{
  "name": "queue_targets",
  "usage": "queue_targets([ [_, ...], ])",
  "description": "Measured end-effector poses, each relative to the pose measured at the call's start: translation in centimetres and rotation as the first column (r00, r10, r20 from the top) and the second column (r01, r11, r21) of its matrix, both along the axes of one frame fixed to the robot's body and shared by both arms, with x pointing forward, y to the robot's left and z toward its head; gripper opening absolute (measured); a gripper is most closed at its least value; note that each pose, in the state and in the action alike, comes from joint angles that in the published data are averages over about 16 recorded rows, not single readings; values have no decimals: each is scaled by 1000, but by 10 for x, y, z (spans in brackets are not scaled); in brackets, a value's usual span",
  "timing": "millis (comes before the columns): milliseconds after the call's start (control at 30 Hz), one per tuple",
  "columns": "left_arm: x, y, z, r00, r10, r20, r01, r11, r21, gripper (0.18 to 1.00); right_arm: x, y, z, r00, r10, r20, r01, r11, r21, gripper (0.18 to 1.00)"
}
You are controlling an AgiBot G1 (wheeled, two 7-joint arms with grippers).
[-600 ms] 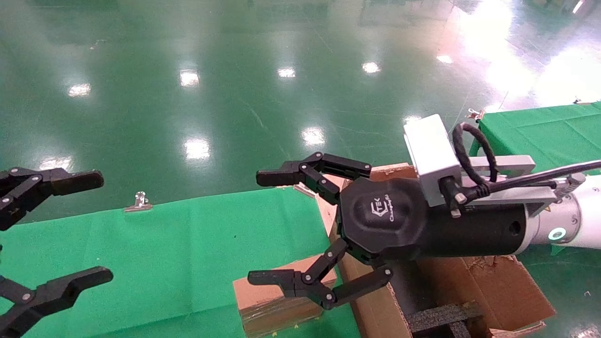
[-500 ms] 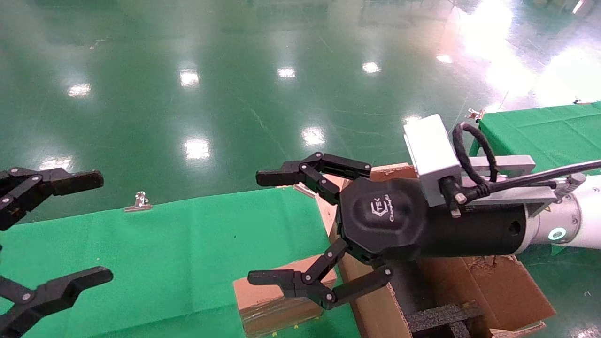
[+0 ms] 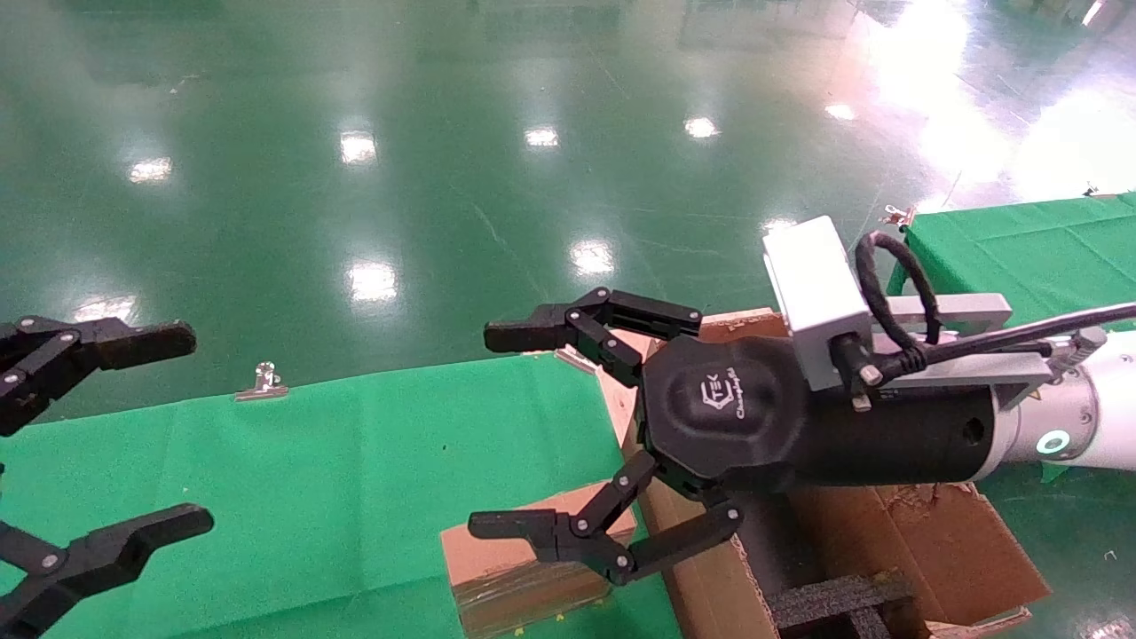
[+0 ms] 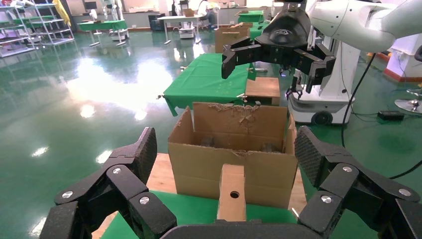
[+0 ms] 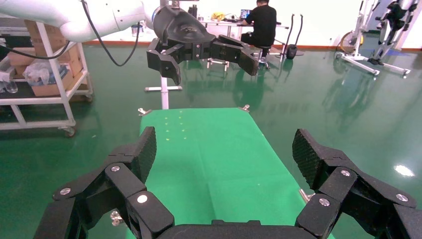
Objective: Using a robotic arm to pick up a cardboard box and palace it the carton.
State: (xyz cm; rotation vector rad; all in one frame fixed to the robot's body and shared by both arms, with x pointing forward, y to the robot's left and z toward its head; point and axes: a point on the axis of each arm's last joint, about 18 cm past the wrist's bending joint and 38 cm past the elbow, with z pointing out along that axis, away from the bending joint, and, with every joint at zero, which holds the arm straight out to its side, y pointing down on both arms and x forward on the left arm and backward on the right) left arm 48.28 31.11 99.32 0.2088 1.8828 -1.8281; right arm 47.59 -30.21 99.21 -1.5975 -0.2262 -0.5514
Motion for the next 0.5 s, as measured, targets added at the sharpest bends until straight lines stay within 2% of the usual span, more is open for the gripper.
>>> queue_targets([
  [267,0,0,0,1000,0,0,0,1000,0,973,9,3,-5,999,-41,-22,39,998,-54,1000],
  [500,0,0,0,1000,0,0,0,1000,0,909,30,12,-17,991,-119,-54,107,975,-196,1000],
])
